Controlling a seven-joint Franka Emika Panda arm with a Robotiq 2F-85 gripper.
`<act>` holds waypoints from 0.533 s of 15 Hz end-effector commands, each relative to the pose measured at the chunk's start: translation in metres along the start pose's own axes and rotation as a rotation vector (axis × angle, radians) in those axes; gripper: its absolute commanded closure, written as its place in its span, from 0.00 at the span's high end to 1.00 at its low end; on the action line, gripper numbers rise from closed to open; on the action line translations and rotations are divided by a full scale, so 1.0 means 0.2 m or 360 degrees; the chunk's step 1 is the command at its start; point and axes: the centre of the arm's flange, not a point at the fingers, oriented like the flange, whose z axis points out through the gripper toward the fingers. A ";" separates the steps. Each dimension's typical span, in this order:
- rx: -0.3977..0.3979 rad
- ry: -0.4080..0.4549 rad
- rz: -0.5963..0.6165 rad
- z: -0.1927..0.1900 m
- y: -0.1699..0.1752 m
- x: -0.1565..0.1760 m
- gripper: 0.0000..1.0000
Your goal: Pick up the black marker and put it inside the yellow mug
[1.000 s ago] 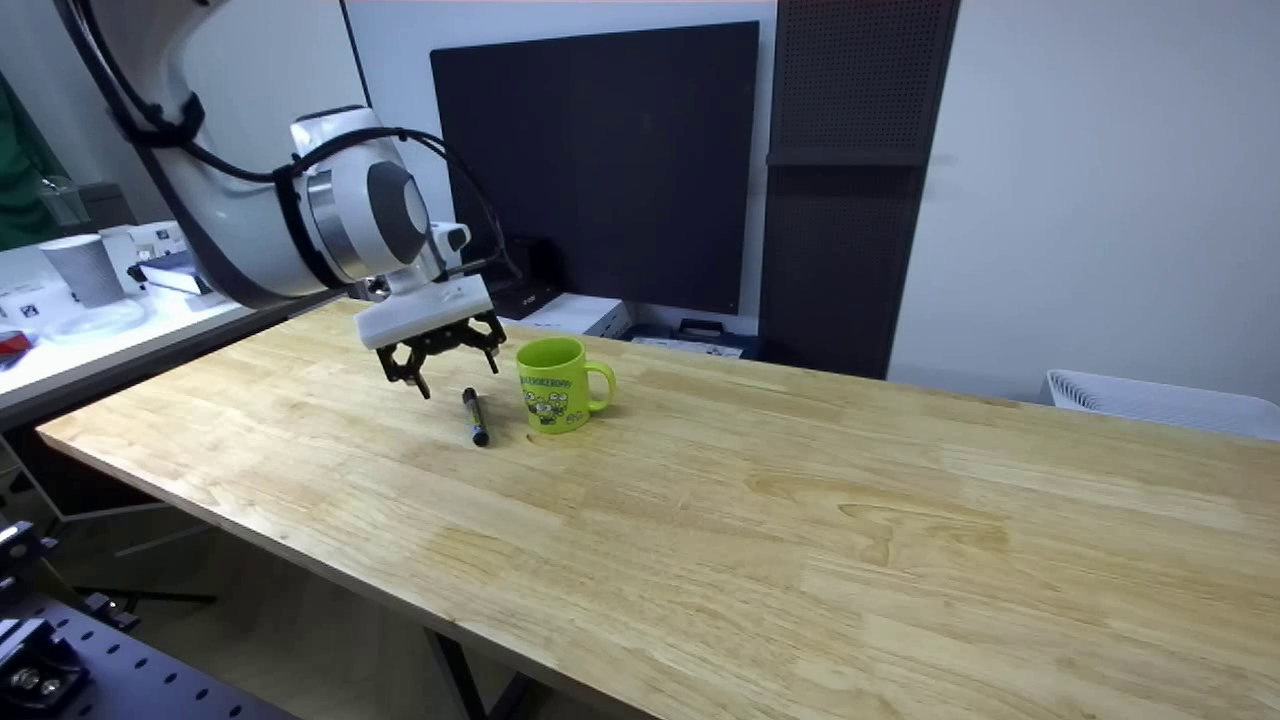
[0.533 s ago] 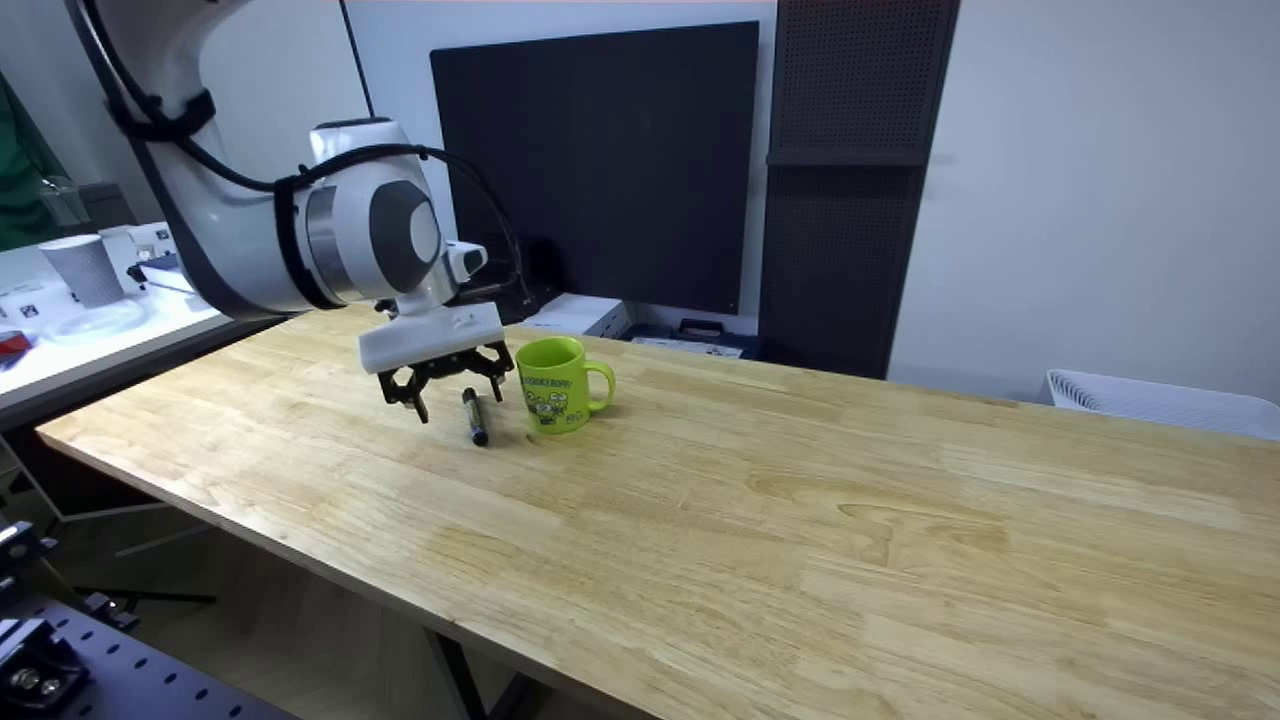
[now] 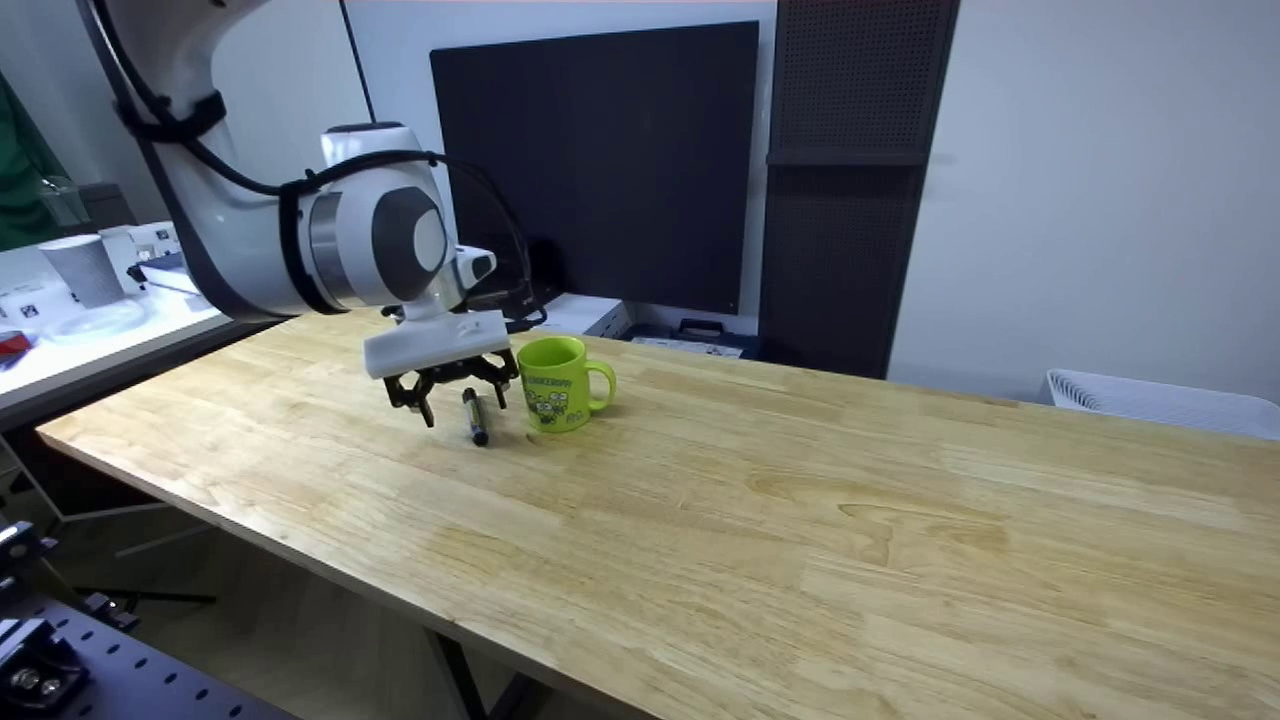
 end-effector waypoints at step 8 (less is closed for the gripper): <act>-0.0022 -0.0034 -0.0007 0.12 0.03 0.17 0.18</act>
